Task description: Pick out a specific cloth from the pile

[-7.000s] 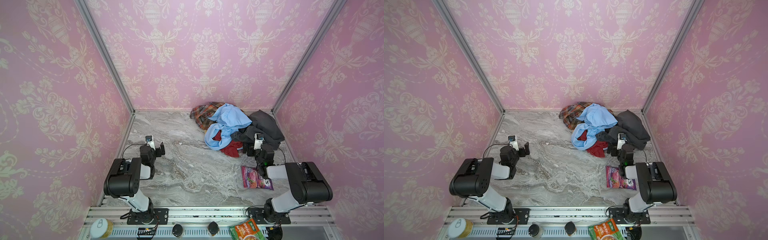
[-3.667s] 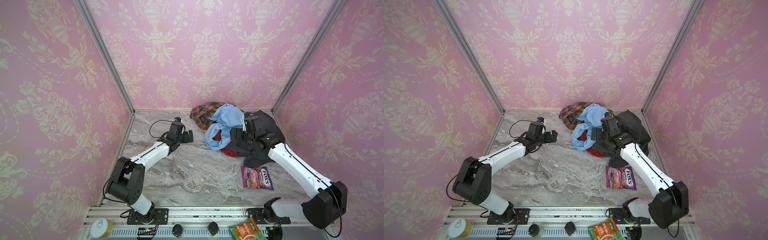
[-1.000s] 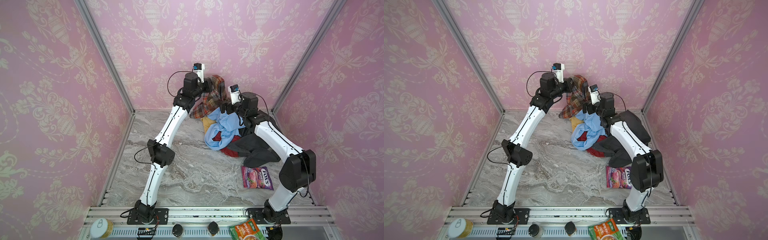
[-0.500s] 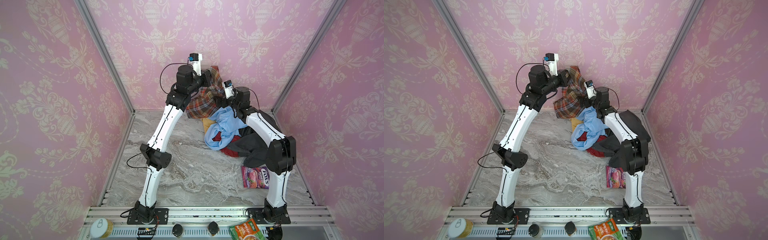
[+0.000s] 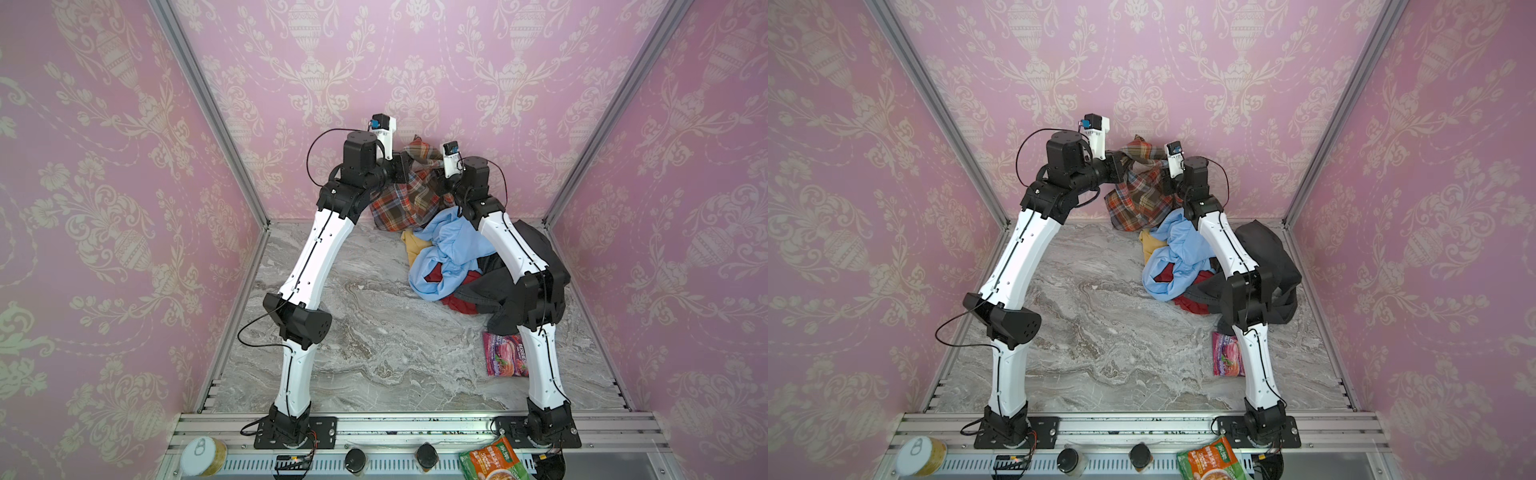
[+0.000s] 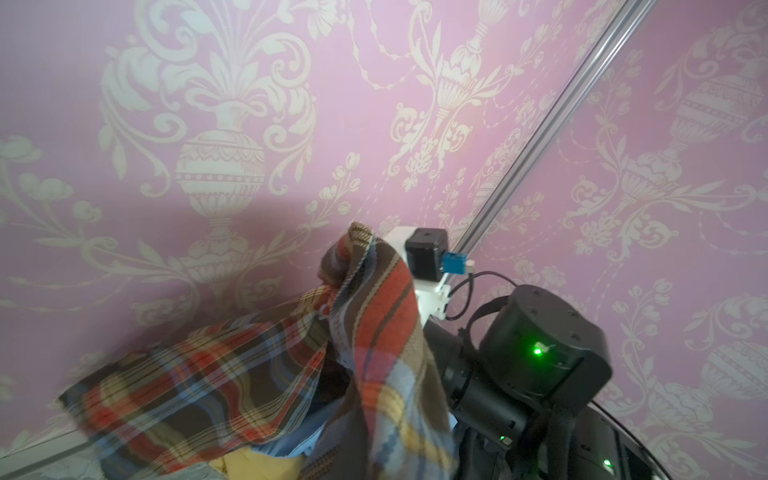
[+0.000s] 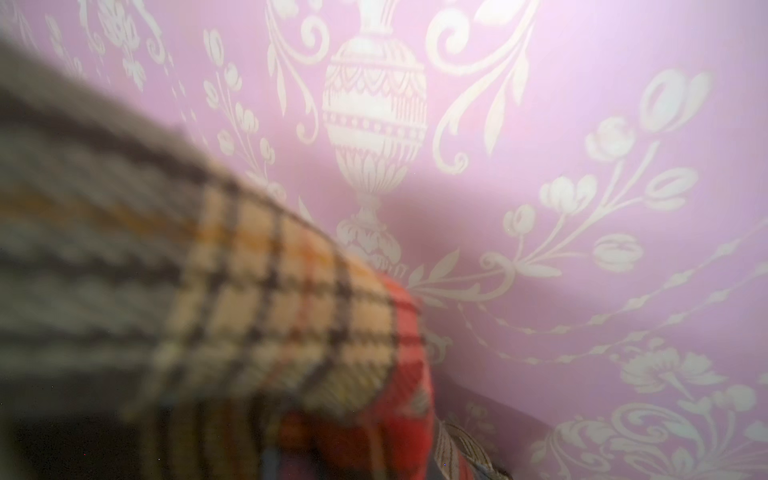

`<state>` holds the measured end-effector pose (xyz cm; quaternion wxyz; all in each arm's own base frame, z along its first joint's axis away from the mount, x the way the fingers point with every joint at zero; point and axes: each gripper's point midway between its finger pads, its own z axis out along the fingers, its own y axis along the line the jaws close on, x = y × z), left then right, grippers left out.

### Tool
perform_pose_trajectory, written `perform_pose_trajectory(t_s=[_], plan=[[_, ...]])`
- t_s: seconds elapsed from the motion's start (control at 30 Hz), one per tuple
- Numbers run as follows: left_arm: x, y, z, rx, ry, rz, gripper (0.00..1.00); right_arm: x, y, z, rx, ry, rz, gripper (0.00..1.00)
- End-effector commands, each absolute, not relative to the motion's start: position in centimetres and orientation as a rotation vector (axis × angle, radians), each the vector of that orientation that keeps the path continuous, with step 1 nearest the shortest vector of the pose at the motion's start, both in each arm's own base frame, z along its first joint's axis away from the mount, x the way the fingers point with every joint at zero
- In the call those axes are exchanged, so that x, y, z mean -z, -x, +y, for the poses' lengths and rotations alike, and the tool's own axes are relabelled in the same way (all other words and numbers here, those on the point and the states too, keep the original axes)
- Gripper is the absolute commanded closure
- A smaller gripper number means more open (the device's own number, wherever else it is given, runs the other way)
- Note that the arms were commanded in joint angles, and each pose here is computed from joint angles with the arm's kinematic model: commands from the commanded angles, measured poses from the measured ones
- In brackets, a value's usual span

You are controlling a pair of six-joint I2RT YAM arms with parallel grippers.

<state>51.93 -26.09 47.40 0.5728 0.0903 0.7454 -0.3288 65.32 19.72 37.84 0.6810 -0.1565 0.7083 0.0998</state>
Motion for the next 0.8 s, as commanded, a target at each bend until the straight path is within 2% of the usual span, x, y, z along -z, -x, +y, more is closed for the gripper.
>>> perform_pose_trajectory(t_s=[0.0,0.07,0.1,0.2,0.27,0.33,0.47,0.57,0.77], plan=[[-46.2,-52.8,-23.1,0.674,-0.175,1.741,1.00,-47.7,-62.5,18.5,-0.271,0.260,1.408,1.00],[-44.1,-53.5,-22.3,0.660,-0.155,1.766,1.00,-50.2,-61.4,18.5,-0.325,0.236,1.356,1.00],[-42.9,-53.9,-21.8,0.652,-0.144,1.784,0.94,-51.5,-60.8,18.5,-0.353,0.225,1.325,1.00],[-39.5,-54.6,-20.9,0.619,-0.124,1.834,0.72,-54.9,-58.8,19.0,-0.443,0.193,1.257,1.00],[-37.7,-54.8,-20.7,0.599,-0.127,1.858,0.48,-56.6,-57.2,20.1,-0.493,0.206,1.222,1.00],[-35.9,-54.7,-20.5,0.585,-0.141,1.877,0.31,-58.1,-55.2,21.8,-0.539,0.238,1.190,1.00],[-33.7,-53.7,-19.9,0.589,-0.165,1.850,0.10,-59.4,-52.3,24.9,-0.625,0.282,1.181,1.00],[-32.9,-51.9,-18.7,0.657,-0.134,1.774,0.04,-59.0,-51.1,27.0,-0.678,0.306,1.216,1.00],[-30.6,-48.5,-18.4,0.752,-0.143,1.704,0.01,-56.4,-50.8,30.8,-0.663,0.354,1.279,1.00]])
